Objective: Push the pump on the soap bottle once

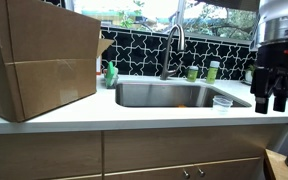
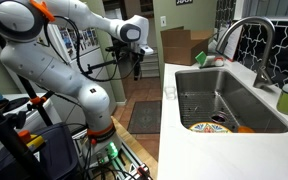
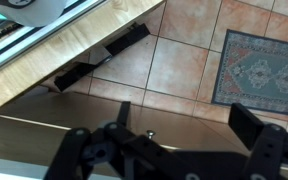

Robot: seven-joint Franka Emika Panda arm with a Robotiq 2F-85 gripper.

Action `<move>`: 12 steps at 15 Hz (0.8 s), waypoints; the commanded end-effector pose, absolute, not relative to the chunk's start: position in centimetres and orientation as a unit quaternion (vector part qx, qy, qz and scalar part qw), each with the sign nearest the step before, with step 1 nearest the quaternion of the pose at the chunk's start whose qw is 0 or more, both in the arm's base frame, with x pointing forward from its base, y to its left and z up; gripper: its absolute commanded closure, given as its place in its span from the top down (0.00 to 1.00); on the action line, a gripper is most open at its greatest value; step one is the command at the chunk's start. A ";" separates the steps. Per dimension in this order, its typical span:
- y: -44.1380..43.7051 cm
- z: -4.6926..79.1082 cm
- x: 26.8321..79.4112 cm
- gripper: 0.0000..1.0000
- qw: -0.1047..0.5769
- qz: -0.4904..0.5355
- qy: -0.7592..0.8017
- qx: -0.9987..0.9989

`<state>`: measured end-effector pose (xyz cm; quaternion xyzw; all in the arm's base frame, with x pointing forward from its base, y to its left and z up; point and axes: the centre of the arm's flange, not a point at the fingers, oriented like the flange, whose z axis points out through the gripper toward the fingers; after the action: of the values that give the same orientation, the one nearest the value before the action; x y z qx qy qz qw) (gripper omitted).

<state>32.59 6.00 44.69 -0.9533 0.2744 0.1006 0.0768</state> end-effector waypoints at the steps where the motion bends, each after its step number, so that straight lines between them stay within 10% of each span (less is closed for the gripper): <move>1: 3.5 44.5 32.2 1.00 0.077 0.098 0.301 -0.946; 12: -0.1 44.8 30.9 1.00 0.085 0.086 0.337 -0.934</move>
<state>30.93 -0.07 44.76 -0.9338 0.3369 0.0864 0.0847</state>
